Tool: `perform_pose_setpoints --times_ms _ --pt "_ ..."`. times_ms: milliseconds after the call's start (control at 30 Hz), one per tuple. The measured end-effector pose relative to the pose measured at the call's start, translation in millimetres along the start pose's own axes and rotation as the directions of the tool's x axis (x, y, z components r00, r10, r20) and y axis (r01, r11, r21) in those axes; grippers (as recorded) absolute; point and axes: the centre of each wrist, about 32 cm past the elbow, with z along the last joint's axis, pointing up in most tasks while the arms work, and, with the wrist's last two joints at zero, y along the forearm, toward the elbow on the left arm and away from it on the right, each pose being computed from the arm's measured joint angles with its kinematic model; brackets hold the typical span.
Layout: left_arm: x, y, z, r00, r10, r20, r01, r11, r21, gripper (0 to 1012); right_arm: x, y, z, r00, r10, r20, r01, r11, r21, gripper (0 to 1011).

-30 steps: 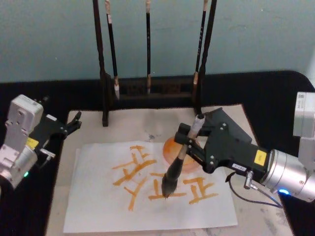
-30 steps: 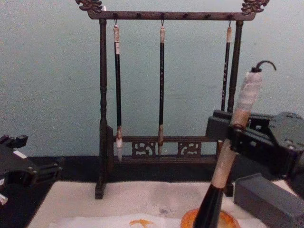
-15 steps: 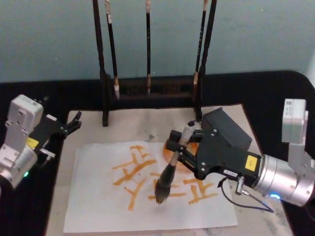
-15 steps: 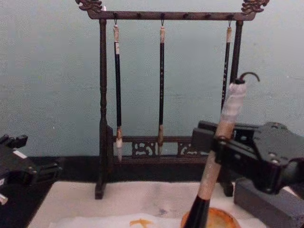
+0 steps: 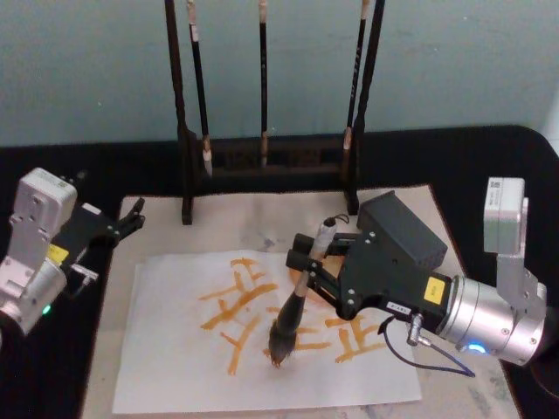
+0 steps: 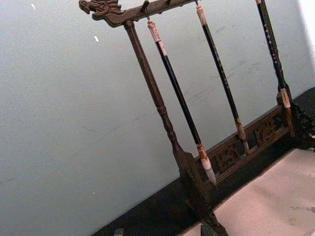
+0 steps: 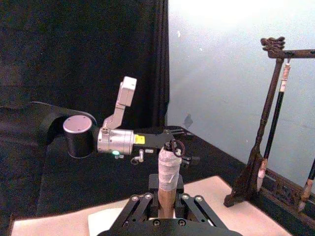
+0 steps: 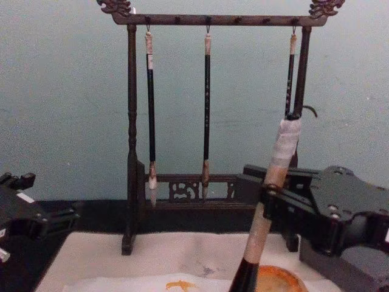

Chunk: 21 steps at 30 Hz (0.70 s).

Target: Pick up the brush from the inkstone, write on the paper, then place the brush back to its original position.

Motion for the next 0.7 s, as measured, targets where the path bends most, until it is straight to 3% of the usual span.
perform_pose_setpoints --times_ms 700 --pt "0.0 0.0 0.0 1.0 0.0 0.0 0.0 1.0 0.0 1010 -2.1 -14.1 -0.1 1.0 -0.012 0.02 0.013 0.999 -0.04 173"
